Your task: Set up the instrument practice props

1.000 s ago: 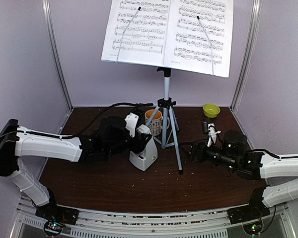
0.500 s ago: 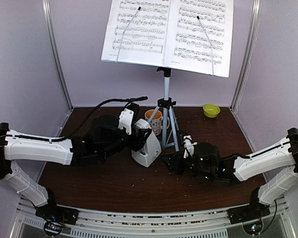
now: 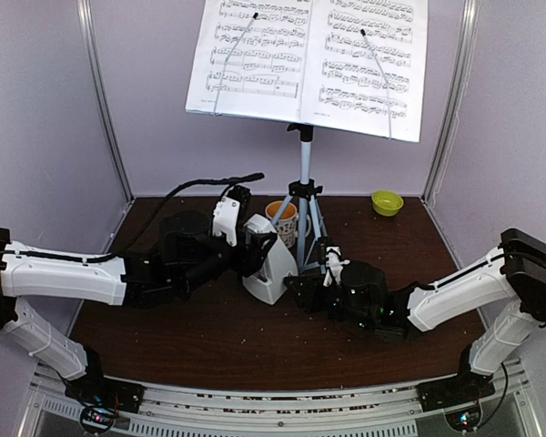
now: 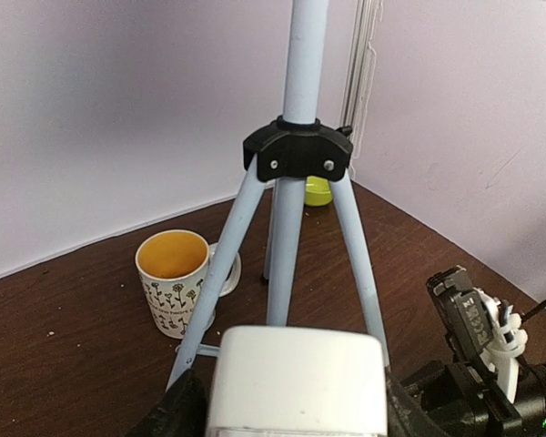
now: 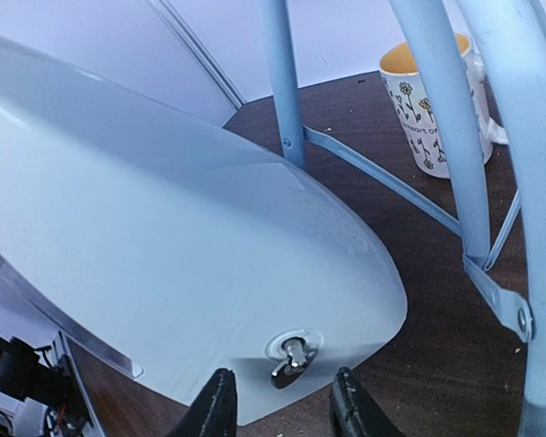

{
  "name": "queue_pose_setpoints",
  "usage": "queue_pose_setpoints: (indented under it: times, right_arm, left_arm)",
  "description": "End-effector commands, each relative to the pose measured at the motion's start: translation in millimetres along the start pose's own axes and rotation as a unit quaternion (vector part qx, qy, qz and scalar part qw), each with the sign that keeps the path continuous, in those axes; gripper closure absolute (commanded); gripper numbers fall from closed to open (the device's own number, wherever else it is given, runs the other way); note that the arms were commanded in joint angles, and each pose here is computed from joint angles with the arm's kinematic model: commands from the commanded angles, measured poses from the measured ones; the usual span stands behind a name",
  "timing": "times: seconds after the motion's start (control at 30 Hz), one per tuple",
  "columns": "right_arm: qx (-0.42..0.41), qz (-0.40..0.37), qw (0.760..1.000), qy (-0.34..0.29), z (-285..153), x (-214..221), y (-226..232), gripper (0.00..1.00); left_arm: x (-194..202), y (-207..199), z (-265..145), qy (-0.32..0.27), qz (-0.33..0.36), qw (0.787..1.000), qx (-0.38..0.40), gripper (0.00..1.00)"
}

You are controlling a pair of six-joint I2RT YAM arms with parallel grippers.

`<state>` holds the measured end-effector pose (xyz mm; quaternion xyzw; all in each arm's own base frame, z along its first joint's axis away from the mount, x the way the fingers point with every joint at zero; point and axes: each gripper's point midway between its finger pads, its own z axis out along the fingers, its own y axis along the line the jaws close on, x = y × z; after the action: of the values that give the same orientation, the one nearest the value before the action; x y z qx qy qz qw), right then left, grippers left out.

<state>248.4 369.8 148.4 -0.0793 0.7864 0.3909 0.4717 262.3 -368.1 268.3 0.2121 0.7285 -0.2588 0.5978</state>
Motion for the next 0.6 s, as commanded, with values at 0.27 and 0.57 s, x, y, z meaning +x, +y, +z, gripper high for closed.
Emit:
queue_pose_setpoints:
  times: [0.27,0.57]
  right_arm:
    - [0.015,0.031,0.999,-0.028,3.2,-11.2,-1.7,0.9]
    - [0.006,0.061,0.997,-0.037,-2.9,-19.8,-0.5,1.0]
  left_arm:
    - [-79.9,-11.0,-31.0,-0.143,-0.047,0.988,0.041,0.82]
    - [-85.0,-11.2,-39.3,-0.16,-0.047,0.985,0.051,0.83]
